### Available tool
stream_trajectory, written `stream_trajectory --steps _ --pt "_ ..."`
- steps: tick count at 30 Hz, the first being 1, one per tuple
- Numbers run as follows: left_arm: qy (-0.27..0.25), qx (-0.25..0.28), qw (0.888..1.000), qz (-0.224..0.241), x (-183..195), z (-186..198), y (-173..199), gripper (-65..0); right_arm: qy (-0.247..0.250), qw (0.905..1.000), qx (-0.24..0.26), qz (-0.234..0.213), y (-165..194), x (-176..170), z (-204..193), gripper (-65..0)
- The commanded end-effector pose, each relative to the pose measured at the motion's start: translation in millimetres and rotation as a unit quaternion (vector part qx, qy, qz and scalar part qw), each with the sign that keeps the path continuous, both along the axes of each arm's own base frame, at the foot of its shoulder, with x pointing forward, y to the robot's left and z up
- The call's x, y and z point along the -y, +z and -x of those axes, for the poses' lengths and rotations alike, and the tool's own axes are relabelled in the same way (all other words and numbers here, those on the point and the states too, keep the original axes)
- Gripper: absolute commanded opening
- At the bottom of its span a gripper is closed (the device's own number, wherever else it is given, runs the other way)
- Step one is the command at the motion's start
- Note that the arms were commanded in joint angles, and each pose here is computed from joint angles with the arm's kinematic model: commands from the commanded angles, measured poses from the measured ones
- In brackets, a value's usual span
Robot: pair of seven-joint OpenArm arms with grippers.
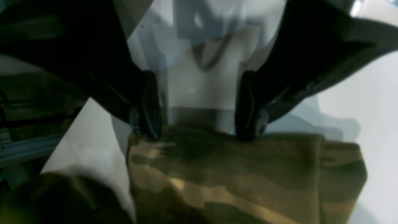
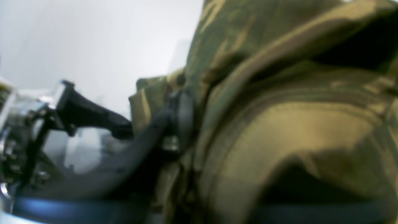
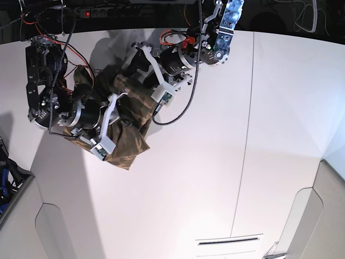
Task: Fold the T-shirt properly
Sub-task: 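Grasp the doubled bundle with both grippers and fold it over again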
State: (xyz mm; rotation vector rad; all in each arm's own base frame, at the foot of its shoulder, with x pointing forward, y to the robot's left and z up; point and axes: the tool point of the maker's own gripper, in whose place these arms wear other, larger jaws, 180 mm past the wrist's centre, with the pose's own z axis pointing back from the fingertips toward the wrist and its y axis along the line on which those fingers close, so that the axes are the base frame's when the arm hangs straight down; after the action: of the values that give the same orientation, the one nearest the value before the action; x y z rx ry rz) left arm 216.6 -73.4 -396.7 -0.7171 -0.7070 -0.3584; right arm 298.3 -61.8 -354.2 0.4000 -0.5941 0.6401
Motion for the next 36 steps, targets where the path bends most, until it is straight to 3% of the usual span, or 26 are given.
stream_trajectory --steps 1,3,9,13,19,25,28,30,34,36 --pt "0.004 0.018 1.000 0.020 6 -7 13 -24.3 0.011 0.9996 0.027 -0.004 11 -7 -8 -35.0" --pt "0.002 0.016 1.000 0.018 5 -7 12 -24.3 0.031 0.9989 0.033 0.008 7 -17 -4 -27.0" --pt "-0.015 -0.003 1.000 0.003 4 1 5 -24.4 0.097 0.9950 0.021 0.012 -2 -52 17 -26.8" --pt "-0.018 -0.004 1.000 0.000 3 5 5 -24.4 0.112 0.9935 0.015 0.012 -5 -60 24 -26.9" --pt "-0.020 0.011 1.000 -0.001 2 4 18 -24.4 0.112 0.9933 0.027 0.012 2 -61 19 -26.9" --pt "-0.015 0.059 0.998 -0.014 -3 -4 43 -25.1 0.071 0.9951 0.067 0.011 30 -47 -18 -27.1" --pt "-0.012 0.078 0.997 -0.022 -7 -4 54 -34.8 0.036 0.9949 0.094 0.008 49 -29 -42 -27.1" --pt "-0.012 0.086 0.996 -0.024 -8 -5 60 -41.2 0.008 0.9936 0.112 0.005 63 -14 -57 -31.9" --pt "-0.013 0.094 0.995 -0.025 -9 -6 67 -47.0 -0.047 0.9882 0.146 -0.008 86 17 -80 -61.3" --pt "-0.012 0.100 0.995 -0.027 -9 -7 70 -49.5 -0.072 0.9850 0.157 -0.009 91 32 -87 -65.0"
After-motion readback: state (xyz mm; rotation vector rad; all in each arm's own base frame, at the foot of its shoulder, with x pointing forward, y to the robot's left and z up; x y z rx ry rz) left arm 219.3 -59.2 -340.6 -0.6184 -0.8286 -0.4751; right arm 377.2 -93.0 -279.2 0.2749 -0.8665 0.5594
